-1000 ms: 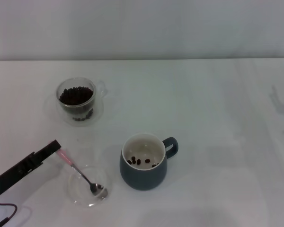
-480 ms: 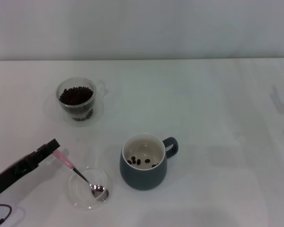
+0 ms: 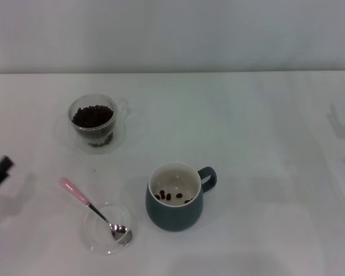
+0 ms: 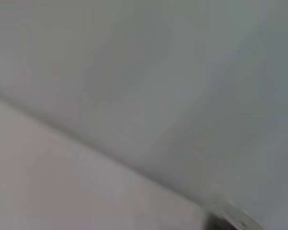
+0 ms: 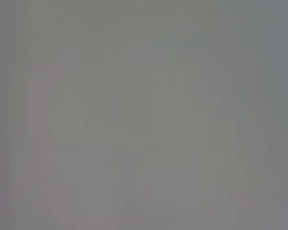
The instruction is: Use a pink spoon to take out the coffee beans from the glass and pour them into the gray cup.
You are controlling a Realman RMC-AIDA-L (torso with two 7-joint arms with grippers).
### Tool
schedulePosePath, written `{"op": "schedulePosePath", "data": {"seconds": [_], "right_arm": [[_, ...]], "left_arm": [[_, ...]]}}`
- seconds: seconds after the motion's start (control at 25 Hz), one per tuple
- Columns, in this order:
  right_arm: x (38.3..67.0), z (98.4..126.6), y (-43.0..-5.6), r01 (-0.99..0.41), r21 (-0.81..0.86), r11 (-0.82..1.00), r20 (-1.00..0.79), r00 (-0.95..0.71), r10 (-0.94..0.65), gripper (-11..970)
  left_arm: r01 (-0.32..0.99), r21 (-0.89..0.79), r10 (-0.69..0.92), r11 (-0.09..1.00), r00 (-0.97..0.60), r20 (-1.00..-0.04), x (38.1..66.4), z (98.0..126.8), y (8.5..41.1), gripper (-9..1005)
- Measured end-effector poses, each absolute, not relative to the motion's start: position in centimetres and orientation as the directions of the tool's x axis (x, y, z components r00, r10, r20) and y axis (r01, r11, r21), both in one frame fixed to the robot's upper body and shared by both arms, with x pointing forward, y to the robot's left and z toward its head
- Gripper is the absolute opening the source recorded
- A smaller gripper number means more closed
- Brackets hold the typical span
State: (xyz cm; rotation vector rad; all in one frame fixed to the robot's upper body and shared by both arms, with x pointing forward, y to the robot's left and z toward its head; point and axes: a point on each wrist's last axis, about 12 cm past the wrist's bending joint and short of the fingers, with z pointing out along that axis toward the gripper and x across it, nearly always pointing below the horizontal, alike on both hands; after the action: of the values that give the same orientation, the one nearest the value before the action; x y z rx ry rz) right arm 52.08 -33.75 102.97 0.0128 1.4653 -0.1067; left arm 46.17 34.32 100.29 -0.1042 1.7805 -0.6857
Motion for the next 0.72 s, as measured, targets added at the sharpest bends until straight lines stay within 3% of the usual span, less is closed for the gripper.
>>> {"op": "schedulePosePath", "data": {"seconds": [0.04, 0.2, 0.4, 0.52, 0.72], "right_arm": [[52.1, 103.0, -33.6, 0.078, -0.052, 0.996, -0.993, 0.102, -0.060, 857], [52.0, 102.9, -33.2, 0.064, -0.021, 0.998, -0.994, 0.102, -0.028, 857], [51.6, 102.5, -33.2, 0.053, -0.003, 0.999, -0.996, 0.088, -0.007, 857], [51.4, 102.3, -33.1, 0.044, -0.008, 0.999, -0.997, 0.076, -0.011, 857], [51.3, 101.8, -33.0, 0.044, -0.001, 0.999, -0.999, 0.041, -0.003, 857]], "left_arm": [[0.261, -0.448, -0.378, 0.855, -0.279, -0.883, 46.0, 100.4, 34.7, 815], [0.143, -0.287, -0.272, 0.947, -0.118, -0.955, 45.4, 100.4, 36.1, 842], [-0.041, -0.004, -0.004, 0.999, 0.009, -1.000, 45.7, 100.7, 37.4, 850], [-0.131, -0.003, 0.005, 0.991, 0.058, -0.998, 45.9, 101.2, 38.0, 850], [-0.124, -0.011, 0.001, 0.992, 0.097, -0.995, 45.9, 101.6, 37.9, 849]]}}
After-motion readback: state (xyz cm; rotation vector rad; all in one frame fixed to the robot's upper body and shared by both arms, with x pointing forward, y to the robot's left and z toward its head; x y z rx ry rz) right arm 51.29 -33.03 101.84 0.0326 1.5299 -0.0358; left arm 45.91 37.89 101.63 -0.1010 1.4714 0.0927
